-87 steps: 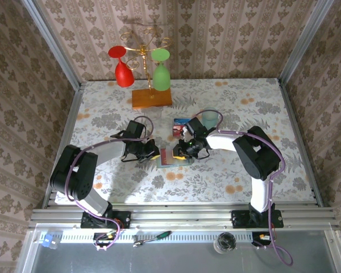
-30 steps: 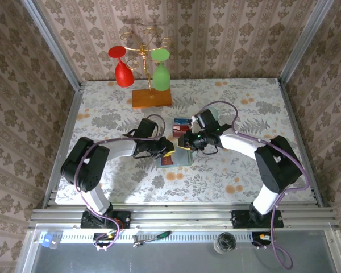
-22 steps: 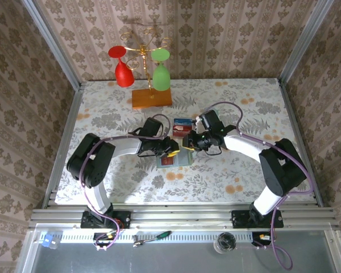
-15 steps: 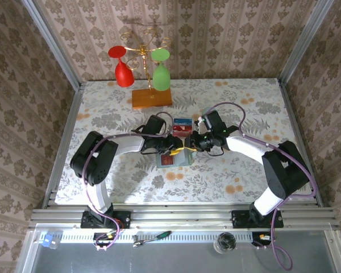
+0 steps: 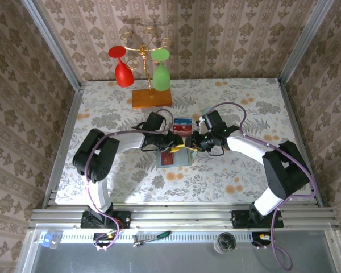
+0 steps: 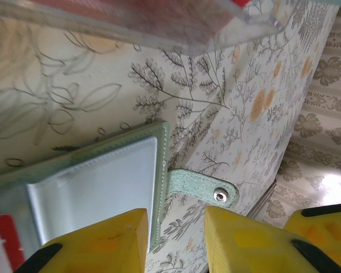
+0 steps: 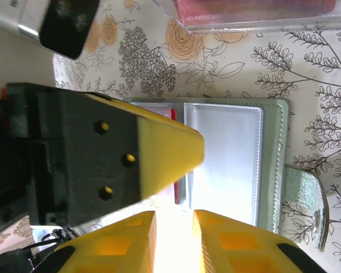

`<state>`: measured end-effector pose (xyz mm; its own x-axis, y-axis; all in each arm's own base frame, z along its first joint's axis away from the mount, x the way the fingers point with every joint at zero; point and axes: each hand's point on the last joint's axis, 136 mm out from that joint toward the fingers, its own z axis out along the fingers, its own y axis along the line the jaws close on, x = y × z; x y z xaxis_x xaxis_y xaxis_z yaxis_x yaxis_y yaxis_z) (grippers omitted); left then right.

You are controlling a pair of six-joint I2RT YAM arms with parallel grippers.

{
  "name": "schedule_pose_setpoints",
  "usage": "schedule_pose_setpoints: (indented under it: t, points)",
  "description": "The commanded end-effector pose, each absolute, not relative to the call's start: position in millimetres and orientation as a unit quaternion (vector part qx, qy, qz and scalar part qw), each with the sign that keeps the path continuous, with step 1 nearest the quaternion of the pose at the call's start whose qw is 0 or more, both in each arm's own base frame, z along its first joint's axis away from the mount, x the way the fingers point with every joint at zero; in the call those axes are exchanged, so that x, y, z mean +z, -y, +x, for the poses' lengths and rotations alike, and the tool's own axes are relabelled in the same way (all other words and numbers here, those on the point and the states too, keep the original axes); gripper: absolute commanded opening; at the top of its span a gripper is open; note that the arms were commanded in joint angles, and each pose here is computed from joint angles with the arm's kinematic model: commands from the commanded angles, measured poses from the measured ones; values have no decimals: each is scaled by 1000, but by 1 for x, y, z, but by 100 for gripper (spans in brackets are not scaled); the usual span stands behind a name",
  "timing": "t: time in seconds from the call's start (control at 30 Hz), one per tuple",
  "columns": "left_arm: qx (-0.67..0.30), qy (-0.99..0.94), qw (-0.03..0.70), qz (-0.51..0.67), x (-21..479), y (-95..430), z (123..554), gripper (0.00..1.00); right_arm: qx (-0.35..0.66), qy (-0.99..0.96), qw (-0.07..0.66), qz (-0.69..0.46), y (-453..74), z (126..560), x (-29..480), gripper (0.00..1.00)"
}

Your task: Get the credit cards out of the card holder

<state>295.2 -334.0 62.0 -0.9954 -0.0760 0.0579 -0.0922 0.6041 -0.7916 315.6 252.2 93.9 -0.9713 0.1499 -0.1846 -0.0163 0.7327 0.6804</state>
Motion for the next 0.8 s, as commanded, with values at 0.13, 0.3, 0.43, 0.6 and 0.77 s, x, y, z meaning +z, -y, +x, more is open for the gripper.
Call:
schedule_pose_setpoints:
  t: [0.13,0.3,0.43,0.6,0.77]
  points:
    - [446,894,0,50,71,308,293,26,363,-926,98,28,-271,322,87,24]
    - [440,896,-3,63,65,292,288,23,360,-929,86,17,-284,320,82,24]
    - [435,897,-10,73,62,279,284,20,352,-933,77,2,-295,316,77,24]
    - [426,901,-16,85,56,265,279,18,351,-934,64,-10,-308,314,72,24]
    - [418,903,-16,94,48,256,271,14,349,-936,53,-17,-316,312,66,24]
